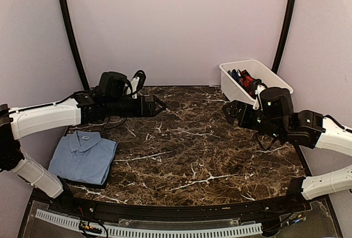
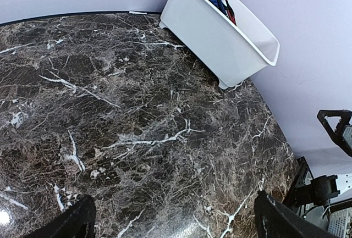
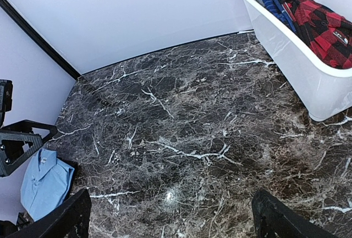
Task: Fold and stack the long sleeve shirts
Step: Reset both arms
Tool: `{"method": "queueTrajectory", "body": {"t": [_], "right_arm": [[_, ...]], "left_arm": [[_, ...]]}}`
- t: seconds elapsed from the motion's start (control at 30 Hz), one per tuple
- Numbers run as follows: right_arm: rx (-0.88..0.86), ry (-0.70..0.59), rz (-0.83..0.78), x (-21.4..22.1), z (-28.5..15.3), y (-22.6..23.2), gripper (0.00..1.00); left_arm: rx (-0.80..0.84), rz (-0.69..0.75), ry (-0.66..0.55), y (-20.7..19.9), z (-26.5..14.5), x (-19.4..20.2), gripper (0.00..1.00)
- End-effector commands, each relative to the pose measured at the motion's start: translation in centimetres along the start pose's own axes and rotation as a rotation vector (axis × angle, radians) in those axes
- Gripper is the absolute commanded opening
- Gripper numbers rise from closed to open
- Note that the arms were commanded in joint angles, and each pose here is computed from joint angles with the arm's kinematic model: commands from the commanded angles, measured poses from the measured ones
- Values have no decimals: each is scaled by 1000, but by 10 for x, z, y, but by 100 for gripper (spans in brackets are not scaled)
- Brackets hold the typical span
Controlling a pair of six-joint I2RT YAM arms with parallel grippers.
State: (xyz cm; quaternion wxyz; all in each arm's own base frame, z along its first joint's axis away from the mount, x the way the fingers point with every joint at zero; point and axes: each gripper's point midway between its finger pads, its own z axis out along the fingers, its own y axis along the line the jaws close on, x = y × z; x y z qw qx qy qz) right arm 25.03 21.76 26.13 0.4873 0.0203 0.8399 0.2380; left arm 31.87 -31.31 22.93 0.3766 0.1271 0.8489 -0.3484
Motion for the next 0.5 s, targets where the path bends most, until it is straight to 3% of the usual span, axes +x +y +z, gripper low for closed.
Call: {"method": "queueTrajectory", "body": {"t": [0.0,0.47], "right_arm": [[-8,-16,13,-5,0,2,99],[-10,-13,11,-4,1,2,98]], "left_arm": [[28,1,-32,-8,-10,-6,99],[38,-2,-30,-10,-8,-7,99]]}}
